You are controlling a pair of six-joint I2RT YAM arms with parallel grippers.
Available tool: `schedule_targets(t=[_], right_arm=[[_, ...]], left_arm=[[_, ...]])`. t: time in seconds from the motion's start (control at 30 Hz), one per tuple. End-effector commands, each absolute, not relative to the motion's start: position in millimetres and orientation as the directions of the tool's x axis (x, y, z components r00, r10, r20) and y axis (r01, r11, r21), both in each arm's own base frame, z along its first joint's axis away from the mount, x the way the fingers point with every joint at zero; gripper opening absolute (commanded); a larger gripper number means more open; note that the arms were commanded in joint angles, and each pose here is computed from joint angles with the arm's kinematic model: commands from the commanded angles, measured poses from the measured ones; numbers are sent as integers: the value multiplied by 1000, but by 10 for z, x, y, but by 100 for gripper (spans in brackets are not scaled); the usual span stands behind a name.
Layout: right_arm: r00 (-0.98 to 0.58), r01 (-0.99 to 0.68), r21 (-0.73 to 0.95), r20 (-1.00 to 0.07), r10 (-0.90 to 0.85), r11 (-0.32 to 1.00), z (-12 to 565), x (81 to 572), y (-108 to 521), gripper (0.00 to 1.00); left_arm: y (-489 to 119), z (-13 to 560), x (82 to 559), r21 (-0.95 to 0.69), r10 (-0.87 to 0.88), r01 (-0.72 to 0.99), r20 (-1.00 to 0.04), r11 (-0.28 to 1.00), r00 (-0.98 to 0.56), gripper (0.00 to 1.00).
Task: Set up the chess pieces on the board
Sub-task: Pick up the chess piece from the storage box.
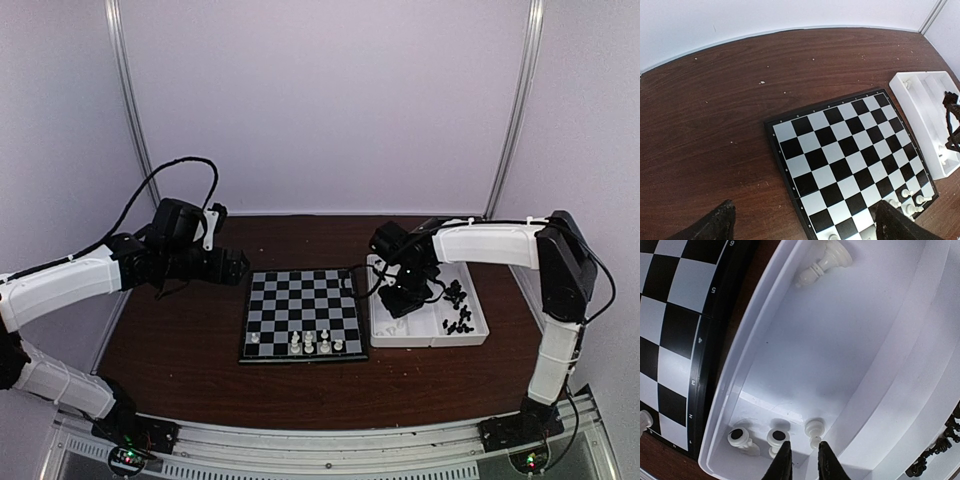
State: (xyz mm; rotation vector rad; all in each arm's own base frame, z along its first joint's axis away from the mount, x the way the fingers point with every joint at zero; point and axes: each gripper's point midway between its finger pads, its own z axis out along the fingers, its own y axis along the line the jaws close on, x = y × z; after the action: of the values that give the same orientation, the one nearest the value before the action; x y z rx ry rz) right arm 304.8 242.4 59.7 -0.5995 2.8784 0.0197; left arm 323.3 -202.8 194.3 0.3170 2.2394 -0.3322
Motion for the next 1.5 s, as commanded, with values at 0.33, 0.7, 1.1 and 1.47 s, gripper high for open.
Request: schedule_targets(t=[0.33, 0.7, 1.1, 1.47], right_arm=[[-896, -405, -86, -163, -414, 910, 414, 3027, 2339, 20], [-899, -404, -101, -136, -415, 909, 310, 2962, 2268, 19], [-885, -400, -73, -229, -406, 914, 699, 3071, 2362, 8], [-803, -535, 26, -326, -499, 845, 1185, 2984, 2856, 8]], left_arm=[[-2103, 2144, 3342, -141, 101, 356, -807, 924, -582, 98], [-2114, 2131, 3341, -144, 102, 359, -804, 922, -585, 98], [-2139, 2170, 3335, -155, 97, 369, -808, 916, -581, 97], [-2173, 2165, 3314, -175, 90, 382, -806, 907, -584, 98]])
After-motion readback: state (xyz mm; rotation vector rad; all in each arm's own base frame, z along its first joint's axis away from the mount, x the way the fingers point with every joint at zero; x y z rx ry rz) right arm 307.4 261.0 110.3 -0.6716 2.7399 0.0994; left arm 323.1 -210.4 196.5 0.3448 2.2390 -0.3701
